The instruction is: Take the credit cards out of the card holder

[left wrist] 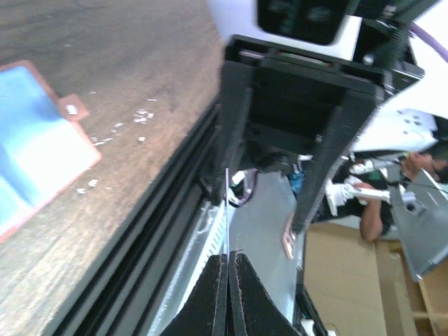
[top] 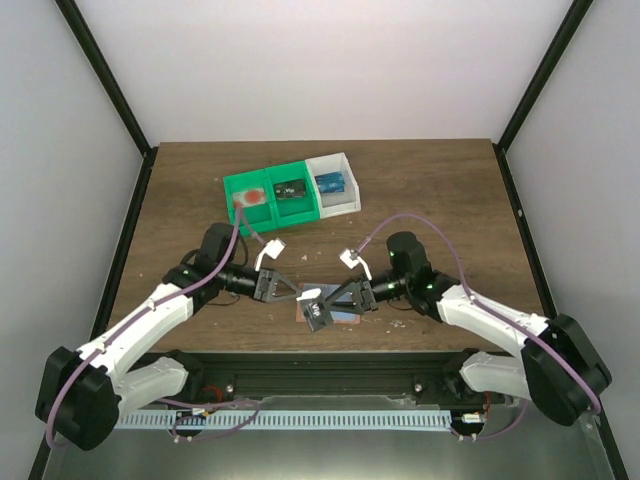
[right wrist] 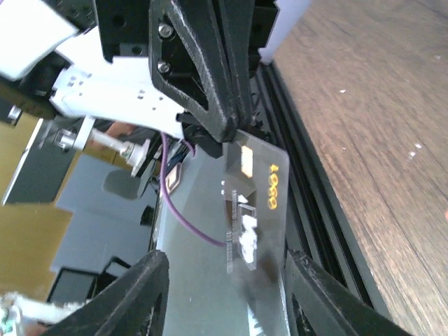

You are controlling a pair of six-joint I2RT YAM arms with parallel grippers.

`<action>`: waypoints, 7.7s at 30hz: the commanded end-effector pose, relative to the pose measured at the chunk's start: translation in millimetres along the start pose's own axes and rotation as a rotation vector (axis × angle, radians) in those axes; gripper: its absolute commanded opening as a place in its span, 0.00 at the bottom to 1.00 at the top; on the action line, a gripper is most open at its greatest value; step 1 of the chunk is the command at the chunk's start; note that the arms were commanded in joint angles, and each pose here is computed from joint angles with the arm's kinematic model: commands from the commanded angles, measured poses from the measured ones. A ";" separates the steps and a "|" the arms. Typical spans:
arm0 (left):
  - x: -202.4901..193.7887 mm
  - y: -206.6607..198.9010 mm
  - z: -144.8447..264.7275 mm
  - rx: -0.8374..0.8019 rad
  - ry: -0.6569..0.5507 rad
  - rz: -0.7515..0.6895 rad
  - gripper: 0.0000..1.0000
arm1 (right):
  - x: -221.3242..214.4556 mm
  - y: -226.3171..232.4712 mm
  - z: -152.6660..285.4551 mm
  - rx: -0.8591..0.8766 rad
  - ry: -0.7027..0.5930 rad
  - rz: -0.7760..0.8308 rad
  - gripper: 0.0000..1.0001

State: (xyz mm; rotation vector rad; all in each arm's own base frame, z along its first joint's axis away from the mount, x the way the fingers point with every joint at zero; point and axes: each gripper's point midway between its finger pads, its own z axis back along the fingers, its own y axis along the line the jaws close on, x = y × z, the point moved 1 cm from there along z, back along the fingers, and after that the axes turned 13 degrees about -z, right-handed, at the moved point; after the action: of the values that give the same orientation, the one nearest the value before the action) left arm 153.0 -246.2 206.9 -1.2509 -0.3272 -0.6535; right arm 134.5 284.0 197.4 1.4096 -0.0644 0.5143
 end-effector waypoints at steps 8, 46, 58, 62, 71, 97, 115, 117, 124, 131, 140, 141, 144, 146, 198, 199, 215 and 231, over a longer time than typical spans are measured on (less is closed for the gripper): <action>65.8 55.4 45.2 0.517 -0.231 0.015 0.00 | 54.9 -22.6 45.6 -0.411 -0.438 -0.015 1.00; 226.5 252.2 97.1 1.063 -0.935 0.087 0.00 | 72.3 9.4 79.3 -0.461 -0.644 0.039 1.00; 217.8 287.5 90.3 1.121 -0.909 0.116 0.00 | 72.0 9.0 79.4 -0.469 -0.638 0.040 1.00; 219.4 289.7 89.6 1.126 -0.908 0.105 0.00 | 69.5 6.0 79.0 -0.471 -0.635 0.028 1.00; 224.1 301.3 89.6 1.176 -0.884 0.092 0.00 | 72.0 14.0 77.1 -0.451 -0.623 0.037 1.00; 231.3 333.4 84.2 1.251 -0.832 0.171 0.00 | 71.6 13.0 77.0 -0.482 -0.599 0.023 1.00; 225.7 345.7 74.4 1.267 -0.741 0.208 0.13 | 69.3 12.0 81.7 -0.511 -0.606 0.031 1.00; 227.3 345.1 74.5 1.267 -0.740 0.212 0.14 | 68.8 11.4 81.7 -0.511 -0.606 0.027 1.00; 227.2 346.3 73.8 1.278 -0.711 0.226 0.23 | 68.6 12.6 82.6 -0.511 -0.610 0.027 1.00; 236.3 335.1 75.2 1.288 -0.650 0.204 0.36 | 67.1 9.4 81.1 -0.509 -0.603 0.012 1.00; 237.2 273.8 83.0 1.223 -0.528 0.159 0.79 | 62.6 -1.5 88.0 -0.559 -0.630 -0.018 1.00; 233.3 265.1 83.4 1.202 -0.526 0.148 0.87 | 62.2 -2.3 90.8 -0.563 -0.650 -0.024 1.00; 221.9 233.7 84.3 1.119 -0.538 0.133 0.97 | 61.1 -3.5 96.5 -0.566 -0.692 -0.046 1.00; 207.7 217.9 78.1 1.045 -0.524 0.136 1.00 | 59.4 -7.3 101.4 -0.583 -0.720 -0.083 1.00; -30.6 90.2 -5.4 0.328 -0.212 0.079 0.73 | 26.4 -156.7 -33.2 -0.742 -0.240 -0.461 0.23; -31.1 90.4 -5.4 0.327 -0.212 0.082 0.73 | 26.1 -157.5 -33.2 -0.746 -0.240 -0.462 0.23; -37.5 98.8 -6.8 0.343 -0.205 0.100 0.72 | 14.7 -173.3 -25.7 -0.821 -0.234 -0.470 0.21; -51.2 124.0 -5.7 0.432 -0.202 0.147 0.57 | 3.8 -183.4 -33.0 -0.853 -0.202 -0.476 0.16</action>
State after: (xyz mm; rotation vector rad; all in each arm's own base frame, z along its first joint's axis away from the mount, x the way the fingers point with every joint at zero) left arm 183.6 -220.7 86.1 -0.9554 -0.4710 -0.3167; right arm 203.7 302.1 33.6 0.6361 -0.1056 -0.0890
